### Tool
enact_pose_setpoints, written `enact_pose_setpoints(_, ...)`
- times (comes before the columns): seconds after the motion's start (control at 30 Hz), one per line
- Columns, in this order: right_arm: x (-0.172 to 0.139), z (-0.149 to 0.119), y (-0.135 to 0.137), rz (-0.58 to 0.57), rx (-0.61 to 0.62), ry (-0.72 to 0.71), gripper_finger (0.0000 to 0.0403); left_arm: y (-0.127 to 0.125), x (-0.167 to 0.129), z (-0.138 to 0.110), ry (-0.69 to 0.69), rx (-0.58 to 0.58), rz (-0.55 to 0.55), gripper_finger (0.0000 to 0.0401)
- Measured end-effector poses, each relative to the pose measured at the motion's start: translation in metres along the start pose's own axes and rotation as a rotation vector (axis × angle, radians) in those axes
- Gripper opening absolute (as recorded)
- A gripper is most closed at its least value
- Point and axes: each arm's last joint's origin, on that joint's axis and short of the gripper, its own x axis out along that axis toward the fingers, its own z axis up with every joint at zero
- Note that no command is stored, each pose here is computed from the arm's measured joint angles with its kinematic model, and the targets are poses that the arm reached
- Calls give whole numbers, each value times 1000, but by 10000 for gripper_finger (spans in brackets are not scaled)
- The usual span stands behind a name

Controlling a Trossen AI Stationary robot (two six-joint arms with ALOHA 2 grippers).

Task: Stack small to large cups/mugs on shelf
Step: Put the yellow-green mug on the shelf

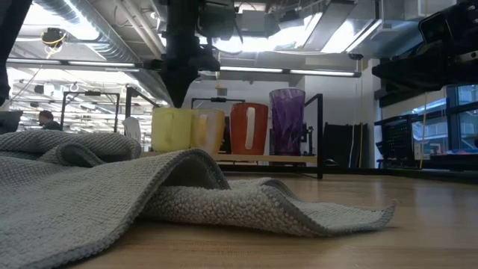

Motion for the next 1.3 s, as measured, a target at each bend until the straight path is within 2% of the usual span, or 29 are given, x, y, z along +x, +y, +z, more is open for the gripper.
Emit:
enact_pose_setpoints(0.1,0,0,0,0,0,0,49,2,1,1,6,-4,3,0)
enact_pose_setpoints(0.2,0,0,0,0,0,0,49,1,1,0,34,-7,-38,0)
enact_pose_setpoints(0.4,0,0,0,0,0,0,49,-14,-3,-5,9,14,-104,0)
enact_pose_setpoints(0.57,0,0,0,0,0,0,49,-13,-4,-5,-23,-1,-63,0)
enact_pose_setpoints(0.77,0,0,0,0,0,0,49,-11,-4,-4,-14,-16,-78,0)
enact_pose_setpoints(1.0,0,0,0,0,0,0,49,-23,1,-9,18,17,-80,0)
enact_pose_setpoints(1.17,0,0,0,0,0,0,49,-24,9,-12,36,28,-46,0)
enact_pose_setpoints(1.3,0,0,0,0,0,0,49,-16,23,-20,107,31,18,0)
